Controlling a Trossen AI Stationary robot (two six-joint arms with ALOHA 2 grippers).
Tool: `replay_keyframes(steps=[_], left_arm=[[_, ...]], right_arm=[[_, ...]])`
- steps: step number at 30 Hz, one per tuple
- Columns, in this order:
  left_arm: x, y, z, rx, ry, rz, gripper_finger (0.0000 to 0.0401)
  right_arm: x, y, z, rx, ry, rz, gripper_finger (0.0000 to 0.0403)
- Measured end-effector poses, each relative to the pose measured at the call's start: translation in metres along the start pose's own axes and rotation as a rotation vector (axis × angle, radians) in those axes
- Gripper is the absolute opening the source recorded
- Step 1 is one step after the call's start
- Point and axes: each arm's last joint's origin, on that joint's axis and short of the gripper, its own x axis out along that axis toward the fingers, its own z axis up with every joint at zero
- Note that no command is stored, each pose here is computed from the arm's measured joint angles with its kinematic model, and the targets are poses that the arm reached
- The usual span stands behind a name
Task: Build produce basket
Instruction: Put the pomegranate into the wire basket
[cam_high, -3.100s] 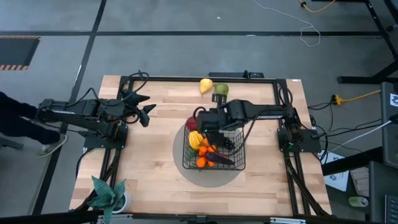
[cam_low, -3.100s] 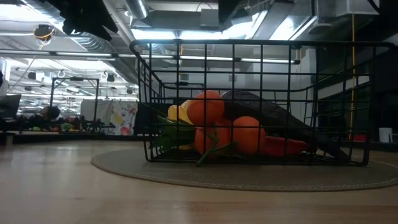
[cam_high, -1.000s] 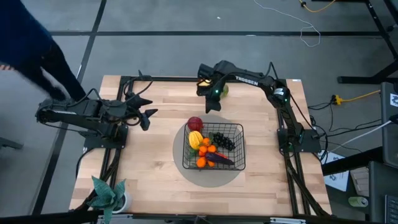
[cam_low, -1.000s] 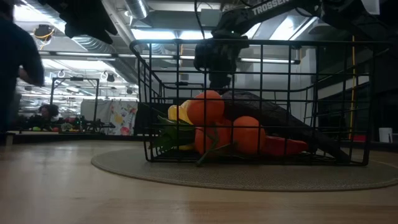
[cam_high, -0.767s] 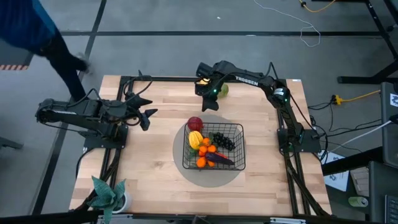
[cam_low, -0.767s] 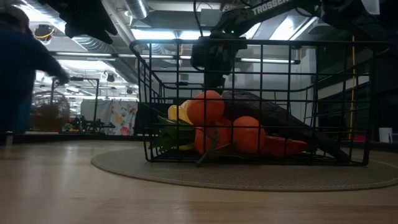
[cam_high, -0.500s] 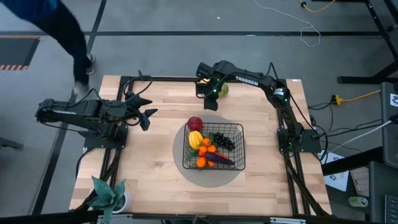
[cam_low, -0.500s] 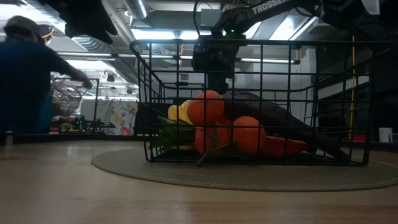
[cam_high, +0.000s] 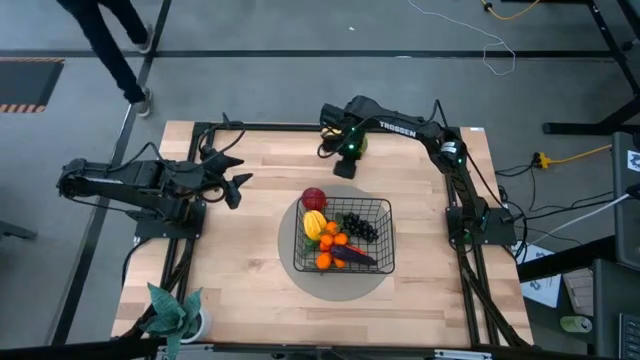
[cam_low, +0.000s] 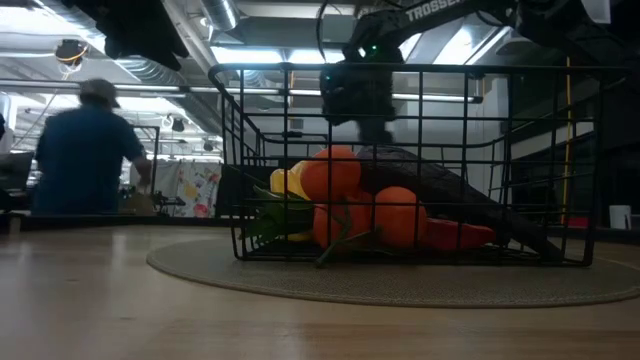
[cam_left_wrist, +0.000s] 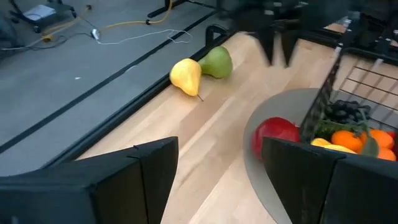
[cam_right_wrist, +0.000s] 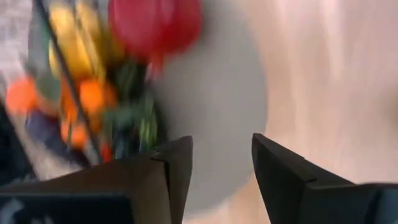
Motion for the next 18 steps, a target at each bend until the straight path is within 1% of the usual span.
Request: replay_keyframes(steps=[2, 3, 4, 6, 8, 10, 14, 18], left_arm=[[0.0, 0.001, 0.0, 0.0, -0.006, 0.019, 0.0218], [0.0, 0.001, 0.0, 0.0, -0.009, 0.025, 0.0218], [0.0, 0.001, 0.0, 0.0, -0.011, 0.031, 0.0218], [0.0, 0.001, 0.001, -0.002, -0.015, 0.038, 0.0218], [0.0, 0.001, 0.001, -0.01, -0.018, 0.037, 0.0218], [0.0, 0.001, 0.001, -0.024, -0.019, 0.037, 0.0218], [0.0, 0.001, 0.001, -0.024, -0.019, 0.036, 0.0218], [0.0, 0.001, 0.001, -0.023, -0.019, 0.036, 0.0218]], right_arm=[[-0.003, 0.001, -0.011, -0.011, 0.1, 0.024, 0.0153], [-0.004, 0.0, -0.011, -0.017, 0.098, 0.026, 0.0153], [-0.007, 0.0, -0.011, -0.015, 0.066, 0.026, 0.0153], [-0.016, 0.001, -0.018, -0.01, 0.062, 0.045, 0.0153], [-0.029, 0.003, -0.023, -0.049, 0.013, 0.029, 0.0153], [-0.042, 0.006, -0.035, -0.055, -0.008, 0.038, 0.0153], [-0.06, 0.013, -0.06, -0.07, -0.105, 0.114, 0.0153], [-0.056, 0.018, -0.072, -0.193, -0.336, 0.147, 0.0153]])
